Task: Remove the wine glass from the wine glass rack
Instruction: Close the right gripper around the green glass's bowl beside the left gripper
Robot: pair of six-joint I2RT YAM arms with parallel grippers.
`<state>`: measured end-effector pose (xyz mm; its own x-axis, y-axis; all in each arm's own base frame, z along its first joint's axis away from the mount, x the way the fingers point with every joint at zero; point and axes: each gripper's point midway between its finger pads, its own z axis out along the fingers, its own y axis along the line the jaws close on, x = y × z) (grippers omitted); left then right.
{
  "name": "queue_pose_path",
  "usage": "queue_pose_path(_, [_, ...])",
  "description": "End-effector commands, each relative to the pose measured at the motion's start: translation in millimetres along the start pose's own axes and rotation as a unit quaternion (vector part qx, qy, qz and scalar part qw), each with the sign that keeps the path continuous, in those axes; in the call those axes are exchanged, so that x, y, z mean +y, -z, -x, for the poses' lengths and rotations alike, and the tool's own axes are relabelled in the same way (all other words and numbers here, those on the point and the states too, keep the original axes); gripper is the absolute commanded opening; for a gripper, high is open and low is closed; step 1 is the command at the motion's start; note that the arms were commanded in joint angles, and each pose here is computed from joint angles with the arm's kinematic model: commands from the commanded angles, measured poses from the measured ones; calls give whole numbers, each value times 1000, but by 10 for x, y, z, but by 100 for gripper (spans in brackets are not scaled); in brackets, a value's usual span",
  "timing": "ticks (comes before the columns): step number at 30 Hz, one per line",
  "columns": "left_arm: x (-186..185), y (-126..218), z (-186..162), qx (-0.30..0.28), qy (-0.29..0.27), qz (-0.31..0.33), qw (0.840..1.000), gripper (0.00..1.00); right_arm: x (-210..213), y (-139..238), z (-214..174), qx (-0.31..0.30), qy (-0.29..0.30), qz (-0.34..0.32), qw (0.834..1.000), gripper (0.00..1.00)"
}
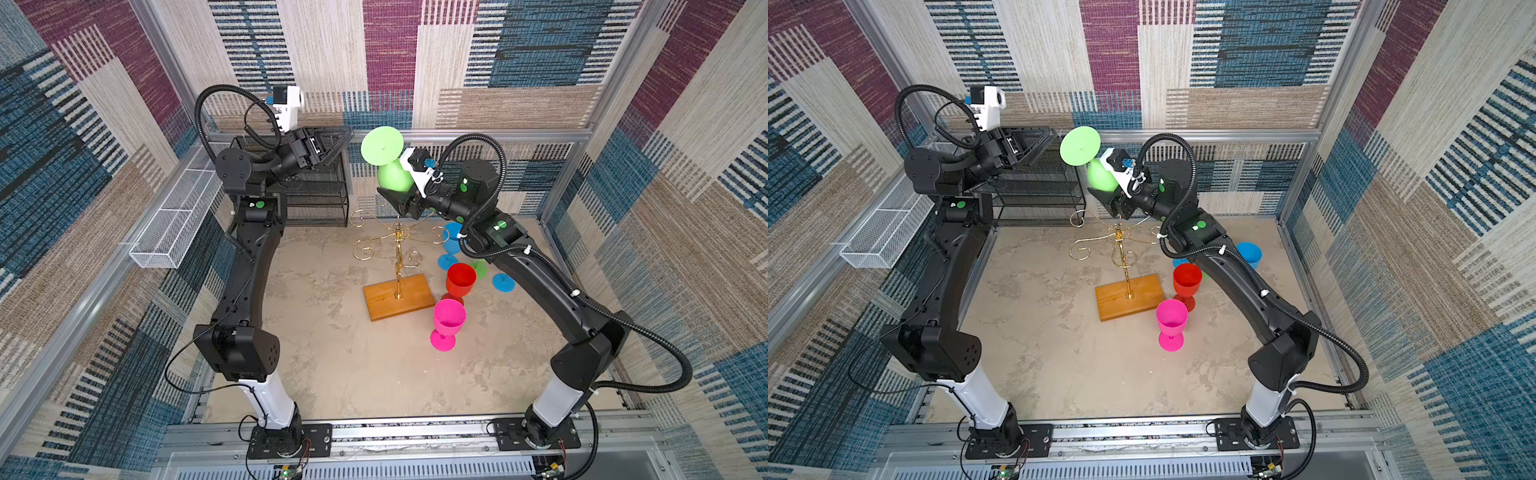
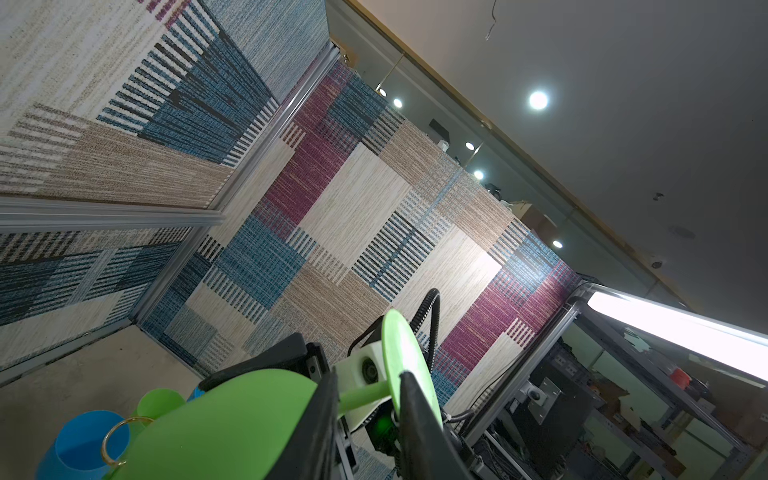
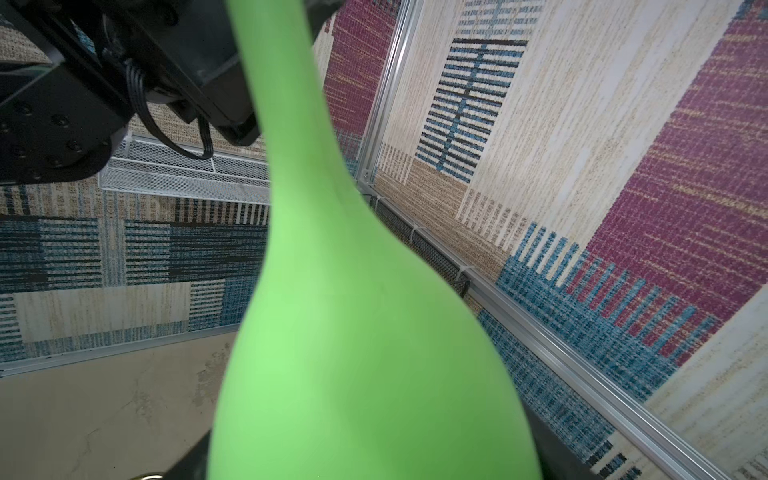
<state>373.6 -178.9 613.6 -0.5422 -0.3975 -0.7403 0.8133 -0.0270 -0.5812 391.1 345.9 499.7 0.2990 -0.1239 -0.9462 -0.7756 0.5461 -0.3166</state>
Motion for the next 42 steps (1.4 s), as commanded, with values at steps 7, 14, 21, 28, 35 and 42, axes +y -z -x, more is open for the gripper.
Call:
queue_pose_path(7, [-104, 159, -6, -47, -136, 11, 990, 29, 97, 245, -20, 77, -110, 11, 991, 38])
queue_pose_path(14, [139, 421, -317, -100, -309, 93, 941, 31, 261, 631, 22, 132, -179, 16, 975, 36])
queue_pose_path(21, [-7, 605, -859, -65, -437, 82, 893, 36, 628, 906, -215, 195, -218, 27, 956, 33])
queue_pose_path(28, [99, 816, -1271, -24, -576, 133, 806, 37, 1003, 1109, -313, 242, -260, 62, 933, 31])
queue_pose_path(35, [106, 754, -1371, 9, -649, 94, 755, 37, 1271, 1142, -460, 288, -300, 103, 904, 30])
queue_pose_path(42, [39, 582, -1397, 22, -675, 29, 736, 35, 1362, 1101, -546, 308, -316, 117, 889, 30])
